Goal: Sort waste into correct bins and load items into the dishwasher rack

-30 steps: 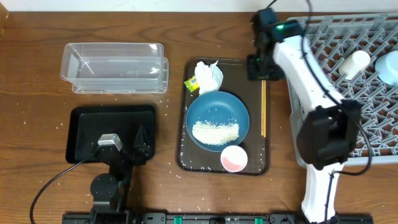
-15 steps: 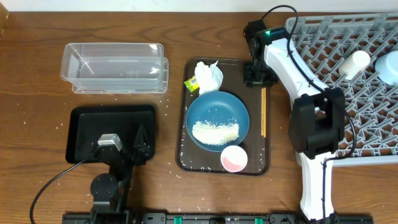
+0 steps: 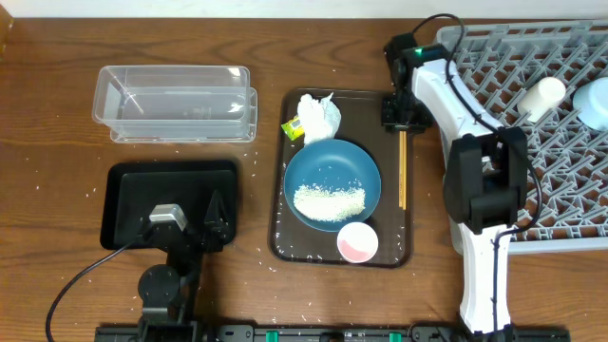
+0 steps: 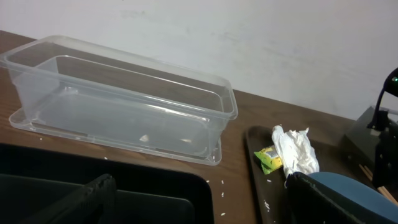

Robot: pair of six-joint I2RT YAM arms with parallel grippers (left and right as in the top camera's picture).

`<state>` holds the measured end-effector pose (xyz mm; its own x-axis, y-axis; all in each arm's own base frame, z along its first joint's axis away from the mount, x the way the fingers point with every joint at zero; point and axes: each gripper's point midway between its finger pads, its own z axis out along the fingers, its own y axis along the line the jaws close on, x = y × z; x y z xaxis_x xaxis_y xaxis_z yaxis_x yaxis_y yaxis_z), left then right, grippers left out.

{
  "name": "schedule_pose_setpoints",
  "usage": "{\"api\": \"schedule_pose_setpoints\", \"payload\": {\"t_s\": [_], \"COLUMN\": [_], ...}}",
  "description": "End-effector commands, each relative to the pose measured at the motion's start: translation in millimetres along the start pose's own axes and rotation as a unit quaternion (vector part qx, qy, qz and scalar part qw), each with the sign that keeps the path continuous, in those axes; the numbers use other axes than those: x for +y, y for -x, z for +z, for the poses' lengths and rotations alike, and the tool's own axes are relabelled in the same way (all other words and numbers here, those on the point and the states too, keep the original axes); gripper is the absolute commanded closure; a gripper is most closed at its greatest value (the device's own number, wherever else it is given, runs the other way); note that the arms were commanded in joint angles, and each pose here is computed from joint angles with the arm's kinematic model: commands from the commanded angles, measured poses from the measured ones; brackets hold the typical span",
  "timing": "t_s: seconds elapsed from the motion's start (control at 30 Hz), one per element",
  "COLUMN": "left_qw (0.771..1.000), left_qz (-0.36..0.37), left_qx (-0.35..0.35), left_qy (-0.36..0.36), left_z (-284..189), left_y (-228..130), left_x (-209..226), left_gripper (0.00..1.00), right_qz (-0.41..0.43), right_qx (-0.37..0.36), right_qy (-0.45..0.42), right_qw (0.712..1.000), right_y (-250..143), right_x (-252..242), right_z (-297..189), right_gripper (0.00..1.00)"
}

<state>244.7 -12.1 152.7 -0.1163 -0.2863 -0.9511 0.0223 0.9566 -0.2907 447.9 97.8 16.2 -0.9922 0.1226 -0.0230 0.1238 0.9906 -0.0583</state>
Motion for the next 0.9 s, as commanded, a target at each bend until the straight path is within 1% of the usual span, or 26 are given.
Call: {"api": "schedule_pose_setpoints", "payload": {"t_s": [0.0,0.17,0.5,0.7,0.87], "left_qw": [1.000,1.000,1.000,1.000,1.000], "left_qz": [0.008,0.008,0.008,0.008,0.008], "left_qx": [0.024,0.024,0.024,0.024,0.024], "left_qy": [-0.001,-0.001,-0.001,-0.001,-0.001], "left_z": [0.7,0.7,0.7,0.7,0.7], "left_y": [-15.1,-15.1,-15.1,-15.1,-15.1], "left_x": [1.5,1.5,1.5,1.5,1.5], "left_gripper": [0.11,0.10,0.10,0.11,0.10], "right_qz": [0.000,-0.009,-0.010,-0.011,-0.011], "right_qx": [0.002,-0.001,0.006,0.014,0.016], "right_qy": [-0.002,0.020,0.017,0.015,0.014], "right_qw": [1.000,1.000,1.000,1.000,1.000], "right_y": [-0.3,0.5,-5.5,-14.0,-15.5], "right_x": [-2.5,11.0,9.9,8.4,8.2], "right_z": [3.3,2.9,13.5,31.4,33.6], "right_gripper": [0.68,0.68,0.66,0.67,0.68]}}
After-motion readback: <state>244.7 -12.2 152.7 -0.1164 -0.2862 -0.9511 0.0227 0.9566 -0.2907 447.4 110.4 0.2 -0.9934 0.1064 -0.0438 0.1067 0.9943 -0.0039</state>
